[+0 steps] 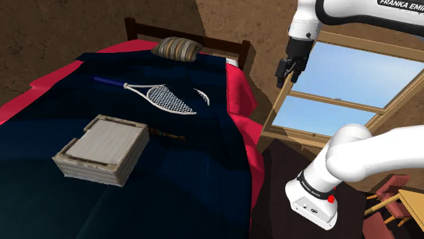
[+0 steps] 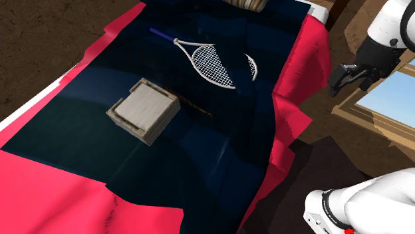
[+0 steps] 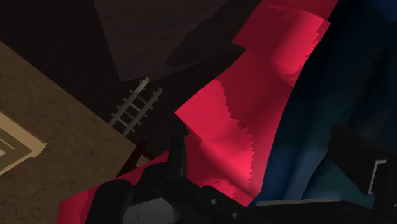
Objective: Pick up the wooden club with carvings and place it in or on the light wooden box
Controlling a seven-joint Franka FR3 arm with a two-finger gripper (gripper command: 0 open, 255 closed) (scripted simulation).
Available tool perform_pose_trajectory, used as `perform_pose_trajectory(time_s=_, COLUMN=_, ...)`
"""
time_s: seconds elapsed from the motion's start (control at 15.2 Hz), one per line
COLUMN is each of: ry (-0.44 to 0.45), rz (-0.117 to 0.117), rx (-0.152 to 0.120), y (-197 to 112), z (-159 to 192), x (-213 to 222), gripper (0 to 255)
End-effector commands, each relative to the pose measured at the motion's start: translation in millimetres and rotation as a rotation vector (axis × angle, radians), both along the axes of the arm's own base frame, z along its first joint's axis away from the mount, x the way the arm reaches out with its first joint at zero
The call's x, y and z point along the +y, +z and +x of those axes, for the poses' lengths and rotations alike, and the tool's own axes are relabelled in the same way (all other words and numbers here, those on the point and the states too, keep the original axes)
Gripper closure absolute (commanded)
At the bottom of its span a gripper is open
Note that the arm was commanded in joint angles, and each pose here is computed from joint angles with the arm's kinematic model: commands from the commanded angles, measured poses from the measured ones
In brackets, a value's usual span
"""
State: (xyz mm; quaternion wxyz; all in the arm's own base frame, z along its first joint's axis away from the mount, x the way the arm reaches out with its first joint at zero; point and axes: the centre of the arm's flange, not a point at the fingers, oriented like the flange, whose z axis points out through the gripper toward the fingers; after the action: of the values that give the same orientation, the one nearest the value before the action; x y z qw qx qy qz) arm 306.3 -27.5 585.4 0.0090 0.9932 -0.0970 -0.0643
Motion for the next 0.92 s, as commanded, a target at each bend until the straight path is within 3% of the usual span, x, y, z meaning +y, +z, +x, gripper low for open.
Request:
perform_pose_trajectory(time_s=0.0, ry=0.0, rz=0.0, rx=0.0, y=0, z=0, x=0, gripper=0)
perform_pose_trajectory(time_s=0.86, ry=0.304, rz=0.045, rx=-0.158, y=-97, z=75, x=95, gripper=0)
